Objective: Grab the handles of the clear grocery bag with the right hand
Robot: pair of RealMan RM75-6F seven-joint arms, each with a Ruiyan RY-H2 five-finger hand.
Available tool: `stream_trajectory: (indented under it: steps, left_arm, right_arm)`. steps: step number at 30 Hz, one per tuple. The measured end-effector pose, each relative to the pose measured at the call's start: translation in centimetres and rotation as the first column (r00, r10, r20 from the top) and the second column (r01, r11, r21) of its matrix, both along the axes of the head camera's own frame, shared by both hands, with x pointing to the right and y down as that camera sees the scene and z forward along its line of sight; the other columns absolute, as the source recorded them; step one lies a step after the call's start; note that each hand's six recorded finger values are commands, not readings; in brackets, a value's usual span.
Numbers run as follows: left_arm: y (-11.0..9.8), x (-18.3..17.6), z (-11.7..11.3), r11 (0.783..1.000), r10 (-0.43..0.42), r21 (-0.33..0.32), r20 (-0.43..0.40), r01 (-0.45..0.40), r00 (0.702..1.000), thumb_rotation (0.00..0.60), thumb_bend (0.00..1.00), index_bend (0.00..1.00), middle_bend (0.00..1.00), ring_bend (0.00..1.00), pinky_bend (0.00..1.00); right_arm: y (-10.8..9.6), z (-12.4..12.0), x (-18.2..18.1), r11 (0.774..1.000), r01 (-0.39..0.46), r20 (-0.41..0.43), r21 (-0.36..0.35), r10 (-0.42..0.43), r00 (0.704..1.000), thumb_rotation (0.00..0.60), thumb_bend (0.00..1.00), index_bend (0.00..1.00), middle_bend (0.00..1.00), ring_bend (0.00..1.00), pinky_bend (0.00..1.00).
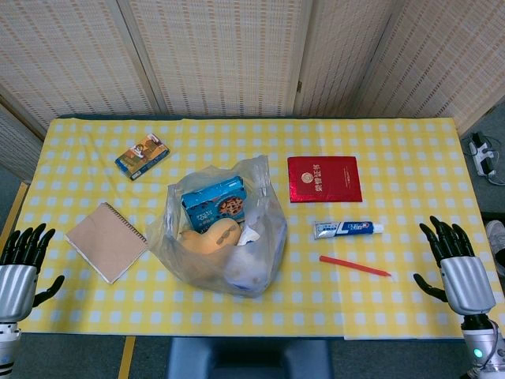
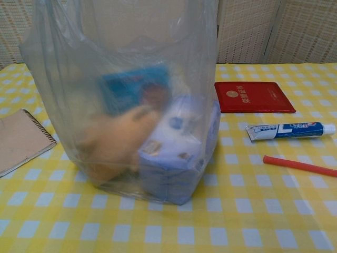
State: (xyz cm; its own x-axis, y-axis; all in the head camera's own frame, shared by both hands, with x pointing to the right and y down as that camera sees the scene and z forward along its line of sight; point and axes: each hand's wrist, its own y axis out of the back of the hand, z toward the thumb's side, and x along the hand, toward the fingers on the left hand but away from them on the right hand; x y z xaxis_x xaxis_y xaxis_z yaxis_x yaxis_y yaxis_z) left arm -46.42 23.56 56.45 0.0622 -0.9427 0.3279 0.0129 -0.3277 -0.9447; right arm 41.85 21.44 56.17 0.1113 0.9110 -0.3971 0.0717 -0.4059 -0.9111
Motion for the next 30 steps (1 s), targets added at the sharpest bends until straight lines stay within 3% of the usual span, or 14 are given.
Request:
stream_trajectory:
  steps: [7, 10, 13, 16, 19, 22, 24, 26, 30]
  left_arm:
    - [0.0, 0.2, -0.3, 1.000, 0.007, 0.017, -0.014, -0.006, 1.000, 0.600, 0.28, 0.00, 0.07, 0.03, 0.01]
    - [-0.1, 0.3, -0.4, 1.000, 0.004, 0.015, -0.021, -0.004, 1.000, 0.600, 0.28, 0.00, 0.07, 0.03, 0.01]
    - [-0.3, 0.4, -0.4, 1.000, 0.005, 0.015, -0.032, -0.004, 0.999, 0.600, 0.28, 0.00, 0.07, 0.03, 0.01]
    - [-0.4, 0.4, -0.1, 1.000, 0.002, 0.003, -0.038, -0.002, 0.999, 0.600, 0.28, 0.00, 0.07, 0.03, 0.01]
    - [-0.6, 0.4, 0.1, 1.000, -0.010, -0.015, -0.053, 0.009, 0.999, 0.600, 0.28, 0.00, 0.07, 0.04, 0.01]
    - [-0.6, 0.3, -0.1, 1.000, -0.019, -0.019, -0.057, 0.018, 0.998, 0.600, 0.28, 0.00, 0.07, 0.04, 0.01]
    - [-0.7, 0.2, -0.3, 1.000, -0.021, -0.012, -0.058, 0.020, 0.998, 0.600, 0.28, 0.00, 0.07, 0.04, 0.01]
    - [-0.6, 0.1, -0.5, 1.000, -0.022, -0.007, -0.063, 0.022, 0.998, 0.600, 0.28, 0.00, 0.07, 0.04, 0.01]
    - [-0.6, -0.1, -0.6, 1.000, -0.026, -0.009, -0.070, 0.025, 0.997, 0.600, 0.28, 0.00, 0.07, 0.05, 0.00]
  right_arm:
    - [0.1, 0.3, 0.0, 1.000, 0.004, 0.009, -0.021, -0.003, 1.000, 0.600, 0.26, 0.00, 0.00, 0.00, 0.00]
    - [0.2, 0.3, -0.3, 0.999, 0.014, 0.051, -0.040, -0.012, 0.999, 0.600, 0.26, 0.00, 0.00, 0.00, 0.00]
    - [0.2, 0.5, -1.1, 0.997, 0.036, 0.147, -0.065, -0.026, 0.989, 0.600, 0.26, 0.00, 0.00, 0.00, 0.00]
    - [-0.2, 0.5, -2.2, 0.994, 0.062, 0.292, -0.091, -0.033, 0.956, 0.600, 0.26, 0.00, 0.00, 0.00, 0.00]
    - [-1.0, 0.4, -3.5, 0.988, 0.087, 0.472, -0.129, -0.015, 0.881, 0.600, 0.26, 0.00, 0.00, 0.00, 0.00]
    - [-2.2, 0.2, -4.9, 0.976, 0.121, 0.647, -0.182, 0.026, 0.762, 0.600, 0.26, 0.00, 0.00, 0.00, 0.00]
    - [-3.4, 0.1, -6.1, 0.963, 0.156, 0.747, -0.220, 0.063, 0.661, 0.600, 0.26, 0.00, 0.00, 0.00, 0.00]
    - [-4.7, -0.1, -7.4, 0.946, 0.201, 0.821, -0.255, 0.102, 0.562, 0.600, 0.26, 0.00, 0.00, 0.00, 0.00]
    - [-7.5, -0.4, -10.3, 0.908, 0.293, 0.896, -0.298, 0.161, 0.413, 0.600, 0.26, 0.00, 0.00, 0.00, 0.00]
